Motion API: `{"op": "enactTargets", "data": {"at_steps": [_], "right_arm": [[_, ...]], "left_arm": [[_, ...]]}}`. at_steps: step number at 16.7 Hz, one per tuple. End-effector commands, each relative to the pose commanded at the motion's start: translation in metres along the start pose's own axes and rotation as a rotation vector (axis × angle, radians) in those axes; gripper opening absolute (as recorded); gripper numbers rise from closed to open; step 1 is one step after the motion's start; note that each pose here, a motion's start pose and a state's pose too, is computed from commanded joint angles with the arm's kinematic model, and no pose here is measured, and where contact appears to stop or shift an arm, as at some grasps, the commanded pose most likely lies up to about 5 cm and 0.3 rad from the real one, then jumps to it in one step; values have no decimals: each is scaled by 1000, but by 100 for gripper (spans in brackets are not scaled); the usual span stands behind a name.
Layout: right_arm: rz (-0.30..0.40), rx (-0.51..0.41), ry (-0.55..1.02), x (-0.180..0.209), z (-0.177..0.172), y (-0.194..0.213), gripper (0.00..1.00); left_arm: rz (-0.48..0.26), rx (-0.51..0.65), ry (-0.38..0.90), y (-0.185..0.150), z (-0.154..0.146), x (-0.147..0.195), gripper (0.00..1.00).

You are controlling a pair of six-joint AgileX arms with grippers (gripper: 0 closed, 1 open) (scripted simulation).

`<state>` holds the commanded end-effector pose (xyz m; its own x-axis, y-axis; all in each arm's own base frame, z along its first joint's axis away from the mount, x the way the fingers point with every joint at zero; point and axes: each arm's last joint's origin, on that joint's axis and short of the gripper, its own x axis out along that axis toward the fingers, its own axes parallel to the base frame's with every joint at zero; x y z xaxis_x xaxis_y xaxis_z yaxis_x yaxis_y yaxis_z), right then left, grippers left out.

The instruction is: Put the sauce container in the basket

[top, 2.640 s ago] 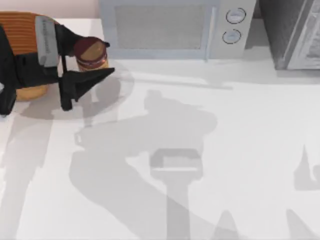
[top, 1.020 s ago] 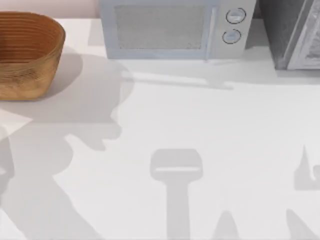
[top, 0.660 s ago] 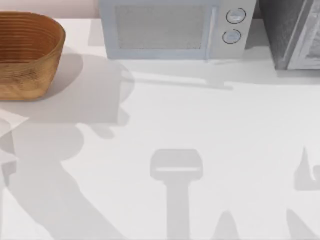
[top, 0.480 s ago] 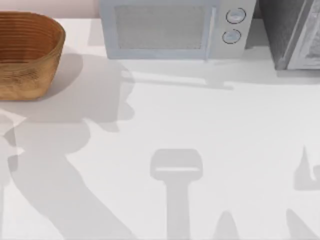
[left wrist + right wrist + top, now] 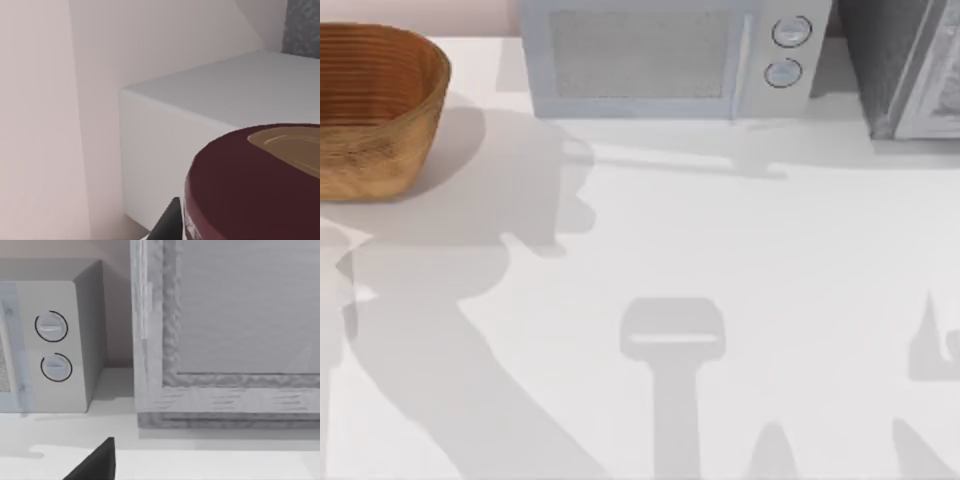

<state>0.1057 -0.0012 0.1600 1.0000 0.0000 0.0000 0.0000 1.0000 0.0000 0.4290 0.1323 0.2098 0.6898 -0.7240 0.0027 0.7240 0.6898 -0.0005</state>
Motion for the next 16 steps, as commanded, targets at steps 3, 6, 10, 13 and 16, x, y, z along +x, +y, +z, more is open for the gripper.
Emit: {"op": "enactTargets", "data": {"at_steps": [3,6,10,13,16], "right_arm": [[0,0,0,0,0,0,100],[0,0,0,0,0,0,100],[0,0,0,0,0,0,100],[0,0,0,0,0,0,100],[0,0,0,0,0,0,100]], "left_arm": [[0,0,0,0,0,0,45],[0,0,0,0,0,0,68],[0,0,0,0,0,0,98],[0,0,0,0,0,0,100],[0,0,0,0,0,0,100]]}}
